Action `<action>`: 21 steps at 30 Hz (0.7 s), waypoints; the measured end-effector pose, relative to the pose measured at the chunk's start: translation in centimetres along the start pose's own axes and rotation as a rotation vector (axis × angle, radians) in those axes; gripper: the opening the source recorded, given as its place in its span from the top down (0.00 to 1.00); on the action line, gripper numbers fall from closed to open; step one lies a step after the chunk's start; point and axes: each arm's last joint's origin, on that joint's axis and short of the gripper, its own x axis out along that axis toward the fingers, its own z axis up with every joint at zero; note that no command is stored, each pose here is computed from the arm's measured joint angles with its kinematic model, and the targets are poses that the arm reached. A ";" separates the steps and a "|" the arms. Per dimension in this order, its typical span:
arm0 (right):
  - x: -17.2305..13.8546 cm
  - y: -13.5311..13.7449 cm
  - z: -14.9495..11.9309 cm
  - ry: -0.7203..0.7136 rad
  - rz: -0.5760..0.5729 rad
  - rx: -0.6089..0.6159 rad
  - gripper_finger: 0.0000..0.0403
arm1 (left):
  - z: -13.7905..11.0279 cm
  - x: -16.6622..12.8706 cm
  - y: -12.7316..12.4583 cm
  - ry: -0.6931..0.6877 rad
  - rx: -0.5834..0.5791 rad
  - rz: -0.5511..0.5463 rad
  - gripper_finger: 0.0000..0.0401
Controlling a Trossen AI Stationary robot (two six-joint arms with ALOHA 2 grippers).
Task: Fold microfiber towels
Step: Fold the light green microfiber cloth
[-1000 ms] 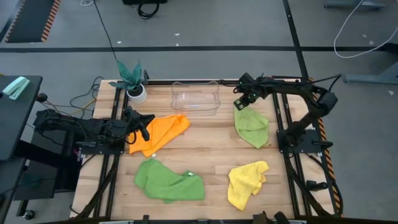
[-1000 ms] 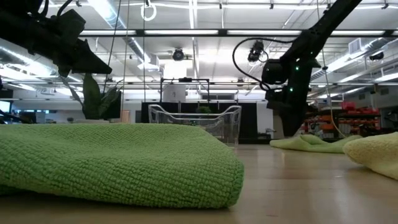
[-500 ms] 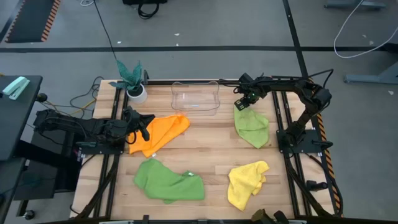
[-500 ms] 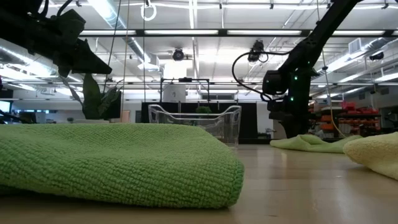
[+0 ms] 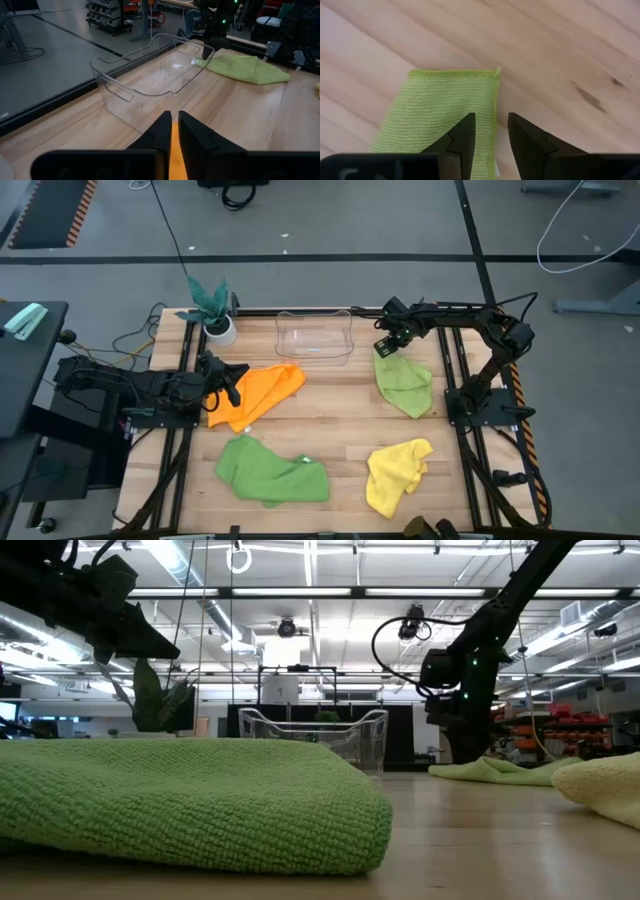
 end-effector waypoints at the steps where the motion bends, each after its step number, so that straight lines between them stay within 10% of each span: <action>1: 0.0 0.0 0.0 0.001 0.007 0.000 0.69 | 0.0 0.0 0.0 0.000 0.000 0.000 0.91; 21: 0.0 0.3 -0.1 0.011 0.043 0.015 0.83 | 0.0 0.0 0.0 0.000 0.000 0.000 0.92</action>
